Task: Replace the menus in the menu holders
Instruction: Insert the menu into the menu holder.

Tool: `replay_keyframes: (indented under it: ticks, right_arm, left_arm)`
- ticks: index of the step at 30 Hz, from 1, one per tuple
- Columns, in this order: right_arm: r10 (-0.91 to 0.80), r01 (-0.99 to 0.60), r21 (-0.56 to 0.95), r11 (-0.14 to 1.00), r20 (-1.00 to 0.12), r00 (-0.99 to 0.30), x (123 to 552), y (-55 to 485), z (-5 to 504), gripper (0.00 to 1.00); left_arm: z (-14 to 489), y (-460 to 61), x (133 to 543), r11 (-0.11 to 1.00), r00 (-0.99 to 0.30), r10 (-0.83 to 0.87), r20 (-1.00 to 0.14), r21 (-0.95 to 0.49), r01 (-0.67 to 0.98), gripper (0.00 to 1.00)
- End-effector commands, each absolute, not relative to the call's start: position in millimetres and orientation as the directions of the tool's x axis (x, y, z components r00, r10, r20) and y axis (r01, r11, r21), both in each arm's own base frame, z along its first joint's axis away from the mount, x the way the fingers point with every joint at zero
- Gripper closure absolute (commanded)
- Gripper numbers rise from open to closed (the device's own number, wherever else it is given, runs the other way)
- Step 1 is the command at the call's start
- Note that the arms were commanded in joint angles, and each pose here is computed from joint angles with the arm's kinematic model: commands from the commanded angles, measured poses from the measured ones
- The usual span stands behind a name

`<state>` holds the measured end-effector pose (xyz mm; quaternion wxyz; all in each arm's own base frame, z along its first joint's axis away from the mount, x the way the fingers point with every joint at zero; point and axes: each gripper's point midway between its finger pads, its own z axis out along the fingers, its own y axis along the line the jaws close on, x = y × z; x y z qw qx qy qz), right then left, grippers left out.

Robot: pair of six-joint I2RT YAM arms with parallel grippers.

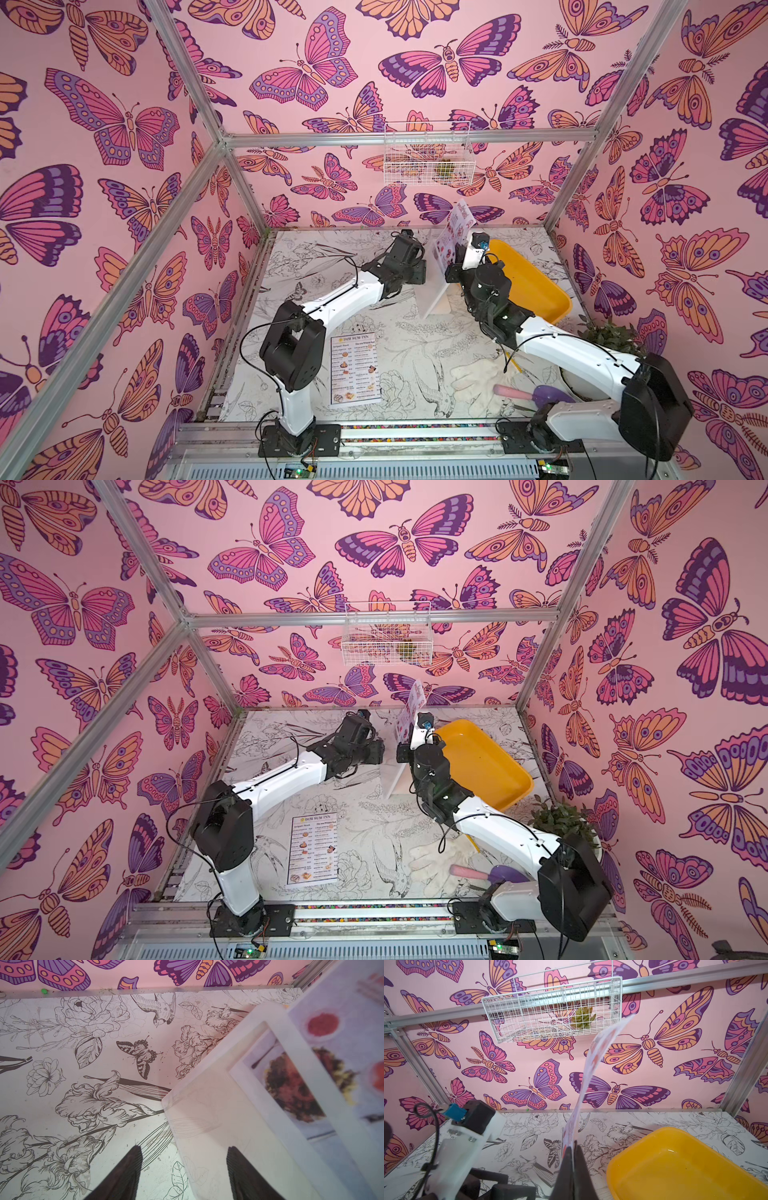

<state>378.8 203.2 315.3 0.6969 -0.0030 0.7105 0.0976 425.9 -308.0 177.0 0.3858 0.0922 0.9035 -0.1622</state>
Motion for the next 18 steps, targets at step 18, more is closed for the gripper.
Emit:
replay_keyframes:
  ticks: [18]
  right_arm:
    - [0.130,-0.163,0.131,0.978,-0.991,-0.016,368,207,315,0.88]
  left_arm:
    - [184,-303,424,0.930,-0.673,0.026,-0.740,-0.229,0.288,0.33]
